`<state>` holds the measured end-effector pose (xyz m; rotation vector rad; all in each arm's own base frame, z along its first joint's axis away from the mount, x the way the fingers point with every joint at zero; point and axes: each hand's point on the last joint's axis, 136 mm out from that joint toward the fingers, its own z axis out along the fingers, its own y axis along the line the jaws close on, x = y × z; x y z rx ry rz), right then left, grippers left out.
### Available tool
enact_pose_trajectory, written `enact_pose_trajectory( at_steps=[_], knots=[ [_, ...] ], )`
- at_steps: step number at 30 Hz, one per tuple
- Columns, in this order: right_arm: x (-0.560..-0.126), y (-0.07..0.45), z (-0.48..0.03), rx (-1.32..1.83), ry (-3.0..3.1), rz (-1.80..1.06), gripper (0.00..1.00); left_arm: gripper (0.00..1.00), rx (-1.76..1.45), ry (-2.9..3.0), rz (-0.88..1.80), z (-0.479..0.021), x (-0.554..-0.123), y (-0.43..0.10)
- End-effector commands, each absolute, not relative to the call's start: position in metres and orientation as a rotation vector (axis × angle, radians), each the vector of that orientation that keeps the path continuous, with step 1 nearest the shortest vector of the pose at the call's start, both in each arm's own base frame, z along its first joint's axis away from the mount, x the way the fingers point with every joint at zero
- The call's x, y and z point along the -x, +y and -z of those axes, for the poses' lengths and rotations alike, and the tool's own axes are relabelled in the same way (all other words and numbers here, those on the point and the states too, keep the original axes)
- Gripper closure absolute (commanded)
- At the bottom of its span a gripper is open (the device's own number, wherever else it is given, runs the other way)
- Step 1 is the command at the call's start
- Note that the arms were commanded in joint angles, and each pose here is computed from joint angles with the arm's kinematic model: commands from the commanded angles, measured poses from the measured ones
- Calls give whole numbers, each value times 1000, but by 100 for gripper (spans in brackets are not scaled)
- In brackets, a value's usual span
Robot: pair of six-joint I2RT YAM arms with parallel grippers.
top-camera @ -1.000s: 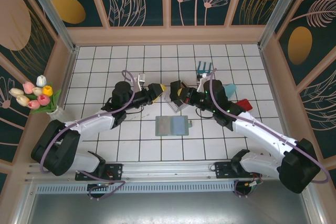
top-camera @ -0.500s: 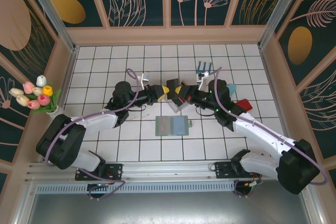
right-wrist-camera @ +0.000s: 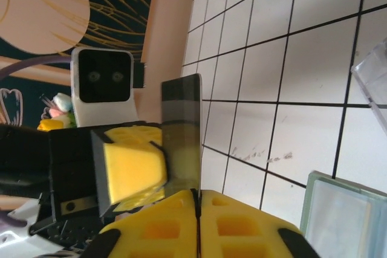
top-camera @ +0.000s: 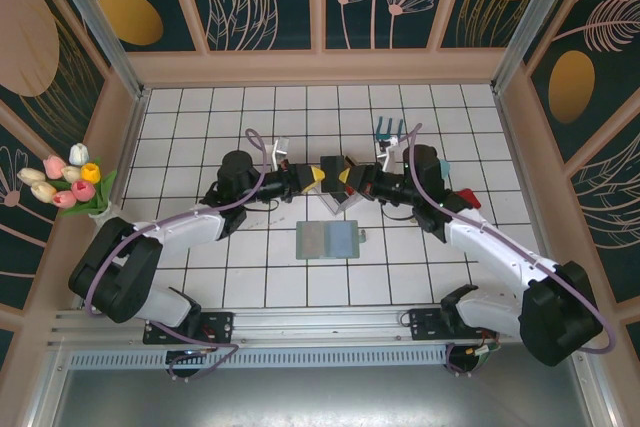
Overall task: Put the credit cards into the card holder
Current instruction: Pick up the credit card from the storage box, then insert the credit card into the card slot.
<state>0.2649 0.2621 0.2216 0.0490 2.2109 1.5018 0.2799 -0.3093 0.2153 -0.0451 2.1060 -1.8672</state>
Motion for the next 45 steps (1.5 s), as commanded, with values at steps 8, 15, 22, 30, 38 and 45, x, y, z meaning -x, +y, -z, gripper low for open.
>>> enact_pose_trajectory(
  at_steps=[8, 15, 22, 30, 38, 45],
  knots=[
    [-249, 249, -167, -58, 2364, -1329, 100, 55, 101, 2386, 1475, -150, -272, -282],
    [-222, 260, -110, -116, 2466, -1229, 100, 51, 155, 2634, 1063, -72, -243, -246],
    [-209, 259, -80, -149, 2506, -1212, 100, 46, 155, 2700, 947, -45, -231, -242],
    [-211, 263, -65, -142, 2536, -1186, 100, 45, 140, 2737, 915, -32, -231, -245],
    [-208, 271, -53, -142, 2571, -1211, 100, 50, 134, 2774, 914, -18, -226, -247],
    [-201, 268, -32, -174, 2627, -1170, 100, 57, 126, 2807, 917, -6, -221, -249]
  ],
)
